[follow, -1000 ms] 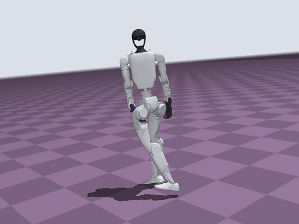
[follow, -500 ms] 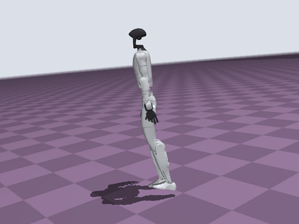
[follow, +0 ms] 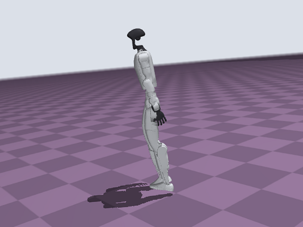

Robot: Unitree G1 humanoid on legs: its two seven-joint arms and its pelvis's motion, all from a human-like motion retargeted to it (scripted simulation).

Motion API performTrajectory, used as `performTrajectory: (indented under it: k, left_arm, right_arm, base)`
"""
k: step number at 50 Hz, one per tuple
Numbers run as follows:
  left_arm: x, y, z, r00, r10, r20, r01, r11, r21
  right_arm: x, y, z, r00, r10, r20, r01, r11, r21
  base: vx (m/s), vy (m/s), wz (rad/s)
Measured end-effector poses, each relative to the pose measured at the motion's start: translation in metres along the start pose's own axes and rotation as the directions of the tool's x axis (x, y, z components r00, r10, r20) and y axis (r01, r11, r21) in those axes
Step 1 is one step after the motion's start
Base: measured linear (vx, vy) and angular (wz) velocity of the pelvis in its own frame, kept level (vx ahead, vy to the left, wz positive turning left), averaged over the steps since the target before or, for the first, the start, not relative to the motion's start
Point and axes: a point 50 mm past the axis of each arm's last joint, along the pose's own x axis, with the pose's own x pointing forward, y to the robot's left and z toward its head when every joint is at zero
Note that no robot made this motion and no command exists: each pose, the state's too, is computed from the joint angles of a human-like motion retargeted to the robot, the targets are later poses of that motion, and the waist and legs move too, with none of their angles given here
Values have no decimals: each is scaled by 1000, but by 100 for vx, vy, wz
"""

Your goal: In place motions

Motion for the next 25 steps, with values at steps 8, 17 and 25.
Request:
performTrajectory:
  k: [8, 17, 25]
  left_arm:
    - [-9, 5, 42, 996, -7, 92, -5, 992, 129]
    - [-3, 10, 23, 988, 57, 146, -64, 997, 47]
    - [2, 3, -106, 964, -44, -261, -13, 977, -212]
  right_arm:
    - [-3, 5, -24, 992, -9, -128, 31, 985, 167]
    - [1, 11, 35, 996, -86, -35, 85, 996, -30]
    - [-25, 56, 193, 916, 191, 354, 0, 880, -475]
  base:
    - [-11, 3, -45]
    - [7, -9, -9]
    - [14, -12, 4]
